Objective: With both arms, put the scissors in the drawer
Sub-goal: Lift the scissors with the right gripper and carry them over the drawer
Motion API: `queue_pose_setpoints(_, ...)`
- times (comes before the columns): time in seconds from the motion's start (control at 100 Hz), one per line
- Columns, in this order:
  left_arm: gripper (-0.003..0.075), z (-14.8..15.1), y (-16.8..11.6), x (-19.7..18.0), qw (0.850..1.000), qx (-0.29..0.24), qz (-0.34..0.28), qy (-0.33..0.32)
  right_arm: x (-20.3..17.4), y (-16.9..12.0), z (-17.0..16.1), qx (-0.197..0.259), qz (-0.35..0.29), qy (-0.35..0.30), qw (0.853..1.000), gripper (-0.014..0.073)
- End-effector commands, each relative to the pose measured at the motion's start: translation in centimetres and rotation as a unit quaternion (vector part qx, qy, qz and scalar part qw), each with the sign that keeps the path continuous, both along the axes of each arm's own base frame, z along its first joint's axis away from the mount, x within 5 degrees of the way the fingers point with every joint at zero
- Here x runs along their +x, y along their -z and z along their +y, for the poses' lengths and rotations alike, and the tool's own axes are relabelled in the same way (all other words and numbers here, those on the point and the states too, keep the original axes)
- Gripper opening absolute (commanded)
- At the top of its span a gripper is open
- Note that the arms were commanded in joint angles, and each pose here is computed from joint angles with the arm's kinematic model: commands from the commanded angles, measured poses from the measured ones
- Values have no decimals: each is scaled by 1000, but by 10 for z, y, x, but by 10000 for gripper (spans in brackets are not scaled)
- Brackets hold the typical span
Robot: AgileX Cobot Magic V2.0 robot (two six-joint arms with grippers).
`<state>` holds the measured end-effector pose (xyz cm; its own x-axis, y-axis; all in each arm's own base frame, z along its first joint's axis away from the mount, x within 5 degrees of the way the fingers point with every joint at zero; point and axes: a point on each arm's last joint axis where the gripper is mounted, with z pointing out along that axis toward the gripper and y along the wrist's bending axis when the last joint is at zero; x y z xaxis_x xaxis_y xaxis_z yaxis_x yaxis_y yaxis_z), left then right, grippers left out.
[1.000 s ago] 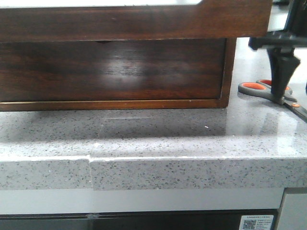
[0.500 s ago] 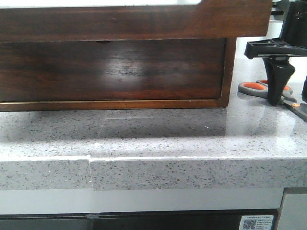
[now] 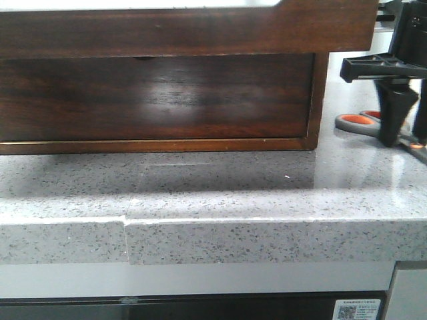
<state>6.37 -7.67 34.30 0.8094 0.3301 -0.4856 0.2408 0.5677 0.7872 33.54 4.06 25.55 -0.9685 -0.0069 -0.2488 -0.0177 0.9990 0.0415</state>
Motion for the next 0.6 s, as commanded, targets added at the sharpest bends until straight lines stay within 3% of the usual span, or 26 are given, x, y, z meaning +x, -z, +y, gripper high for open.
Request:
queue_pose_setpoints(0.0,295,1,-14,-3,999,-38,-7,20,-1,-21,-1,-6,-37,-8,999,62)
queue_pose_setpoints(0.21,293,1,-14,-3,999,-38,-7,20,-1,-21,-4,-27,-37,-14,999,-50)
queue_pose_setpoints(0.36,293,1,-14,-3,999,-38,-7,20,-4,-26,-6,-34,-39,-16,999,-52)
queue_pose_setpoints(0.59,293,1,-14,-3,999,-38,-7,20,-23,-67,-12,-50,-115,-20,992,-52)
